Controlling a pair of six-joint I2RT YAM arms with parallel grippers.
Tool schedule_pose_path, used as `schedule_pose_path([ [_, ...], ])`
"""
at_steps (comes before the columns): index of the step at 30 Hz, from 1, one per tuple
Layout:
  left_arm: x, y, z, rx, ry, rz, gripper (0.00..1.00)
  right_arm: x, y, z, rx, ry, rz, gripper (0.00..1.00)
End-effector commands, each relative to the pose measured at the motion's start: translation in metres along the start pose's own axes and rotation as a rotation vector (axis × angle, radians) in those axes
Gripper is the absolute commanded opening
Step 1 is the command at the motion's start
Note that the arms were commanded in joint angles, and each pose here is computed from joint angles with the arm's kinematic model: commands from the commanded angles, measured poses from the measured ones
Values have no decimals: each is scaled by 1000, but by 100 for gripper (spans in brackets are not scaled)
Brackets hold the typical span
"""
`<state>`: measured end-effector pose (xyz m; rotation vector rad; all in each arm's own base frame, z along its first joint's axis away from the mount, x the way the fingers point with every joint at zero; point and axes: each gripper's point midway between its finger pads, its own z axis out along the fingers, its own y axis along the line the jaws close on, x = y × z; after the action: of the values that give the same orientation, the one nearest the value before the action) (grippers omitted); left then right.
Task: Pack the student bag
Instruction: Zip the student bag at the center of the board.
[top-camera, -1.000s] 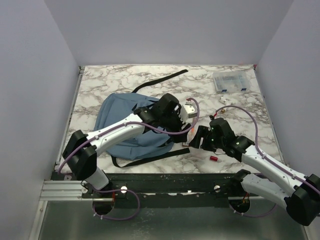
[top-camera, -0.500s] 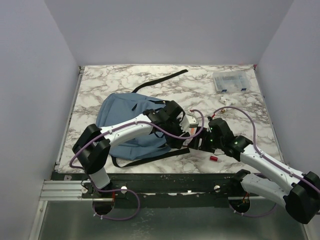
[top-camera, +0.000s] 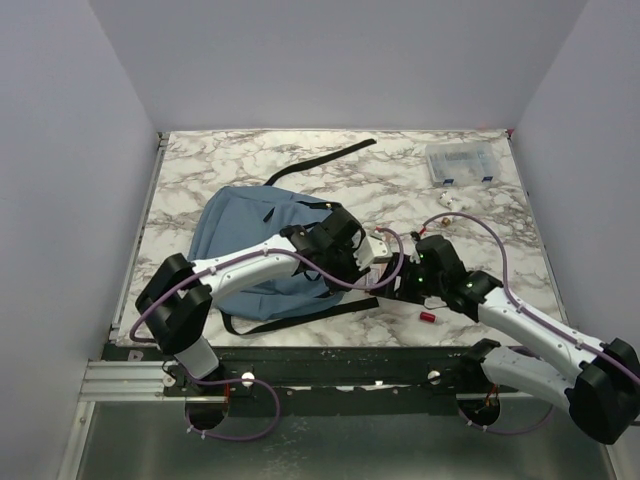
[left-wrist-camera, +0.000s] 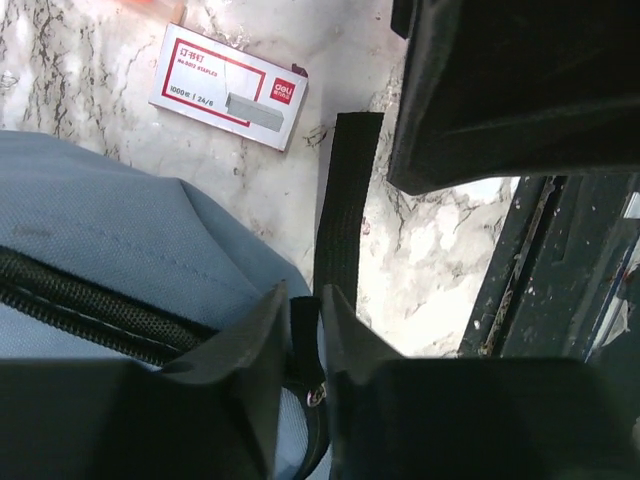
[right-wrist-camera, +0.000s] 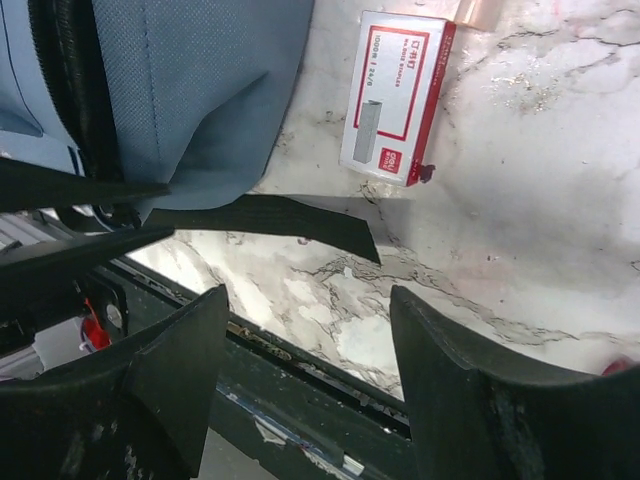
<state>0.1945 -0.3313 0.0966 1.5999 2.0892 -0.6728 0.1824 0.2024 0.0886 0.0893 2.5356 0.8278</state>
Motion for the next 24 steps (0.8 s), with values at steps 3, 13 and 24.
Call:
schedule_pose_path([
  [3,-2,-5,-16,-17,-25,61,0,4,14,7,-71,39,18,67],
  [13,-32,-14,-37,-25,-172,3,0,8,73,18,-406,-102,85,68],
  [24,-50,-6,-63,-148,-391,-151,0,17,123,40,-377,-441,-25,69],
])
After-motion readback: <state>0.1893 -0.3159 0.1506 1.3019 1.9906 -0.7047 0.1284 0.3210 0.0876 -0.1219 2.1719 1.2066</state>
